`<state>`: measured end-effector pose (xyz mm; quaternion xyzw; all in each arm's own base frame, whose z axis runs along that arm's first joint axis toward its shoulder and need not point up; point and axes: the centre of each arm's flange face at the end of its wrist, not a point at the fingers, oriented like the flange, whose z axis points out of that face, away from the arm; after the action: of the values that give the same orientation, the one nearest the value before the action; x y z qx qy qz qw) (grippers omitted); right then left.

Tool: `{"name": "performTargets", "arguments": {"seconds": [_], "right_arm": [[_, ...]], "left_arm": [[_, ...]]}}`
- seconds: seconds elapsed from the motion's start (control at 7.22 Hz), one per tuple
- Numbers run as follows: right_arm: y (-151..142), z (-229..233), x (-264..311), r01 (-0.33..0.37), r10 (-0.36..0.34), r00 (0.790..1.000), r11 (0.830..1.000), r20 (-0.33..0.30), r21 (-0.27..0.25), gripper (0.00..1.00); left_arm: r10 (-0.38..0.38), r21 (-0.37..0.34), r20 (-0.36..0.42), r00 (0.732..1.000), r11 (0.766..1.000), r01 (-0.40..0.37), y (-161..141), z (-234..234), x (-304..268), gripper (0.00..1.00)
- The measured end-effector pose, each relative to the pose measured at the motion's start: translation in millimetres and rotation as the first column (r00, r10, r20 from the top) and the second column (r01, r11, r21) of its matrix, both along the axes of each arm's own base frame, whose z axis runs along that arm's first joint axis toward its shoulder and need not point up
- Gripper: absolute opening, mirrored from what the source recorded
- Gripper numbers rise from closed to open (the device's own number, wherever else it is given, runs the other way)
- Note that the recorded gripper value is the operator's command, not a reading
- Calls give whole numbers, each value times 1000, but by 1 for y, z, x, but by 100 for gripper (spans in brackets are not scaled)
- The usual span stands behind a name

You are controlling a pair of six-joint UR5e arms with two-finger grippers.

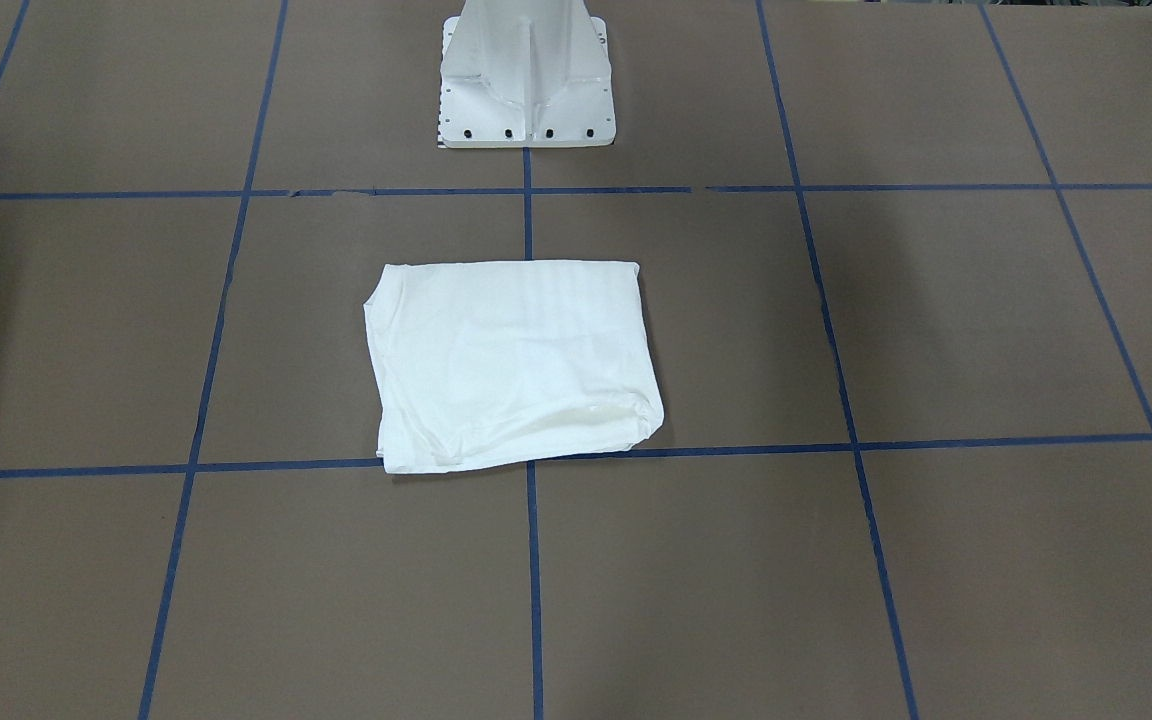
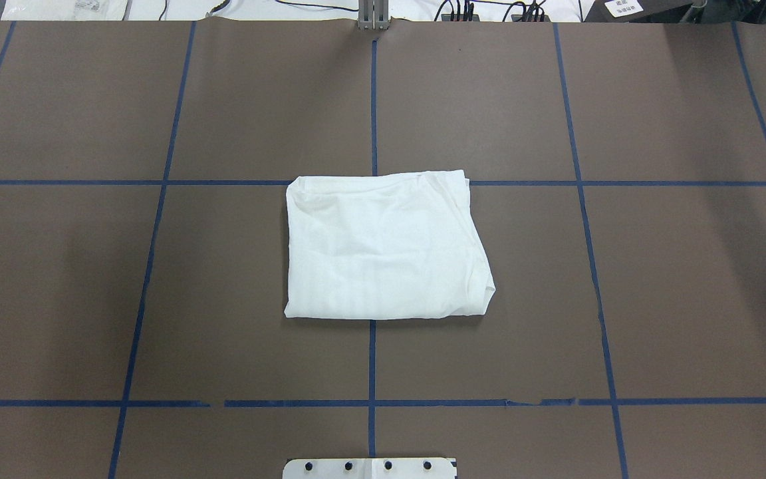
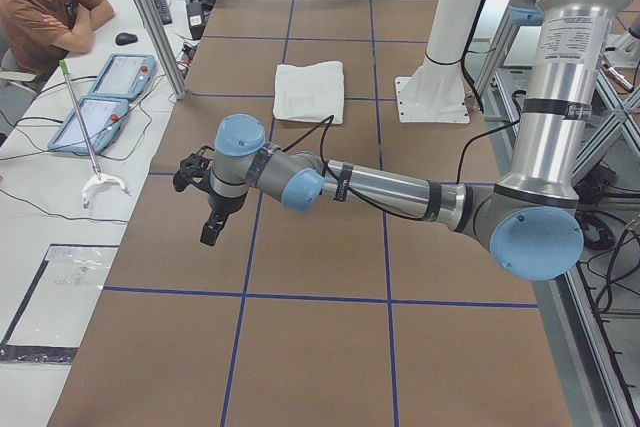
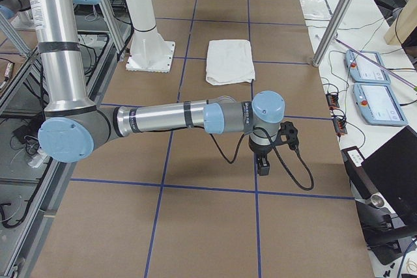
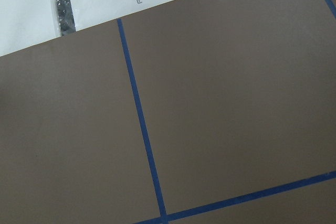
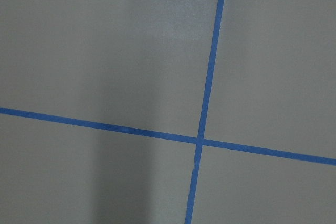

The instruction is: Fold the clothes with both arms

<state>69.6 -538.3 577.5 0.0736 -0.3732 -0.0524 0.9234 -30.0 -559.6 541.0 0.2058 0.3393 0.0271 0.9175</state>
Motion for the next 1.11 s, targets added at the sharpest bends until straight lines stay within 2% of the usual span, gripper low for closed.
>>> {"name": "performTargets", "arguments": {"seconds": [0.28, 0.55, 0.83, 1.11], "right_arm": [[16, 3, 1, -1, 1, 1000, 1000, -4, -4, 100], [20, 8, 1, -32, 32, 999, 998, -3, -60, 100], [24, 14, 1, -72, 73, 997, 989, 0, -128, 100], [28, 20, 0, -79, 81, 997, 983, 5, -167, 100]], "left_arm": [[-15, -48, 4, 1000, 999, 15, 21, 34, -5, 100], [-12, -139, 14, 1000, 990, 14, 29, 44, -9, 100], [60, -209, 47, 997, 977, -49, 35, 53, -16, 100], [152, -252, 59, 987, 959, -132, 44, 68, -31, 100]]}}
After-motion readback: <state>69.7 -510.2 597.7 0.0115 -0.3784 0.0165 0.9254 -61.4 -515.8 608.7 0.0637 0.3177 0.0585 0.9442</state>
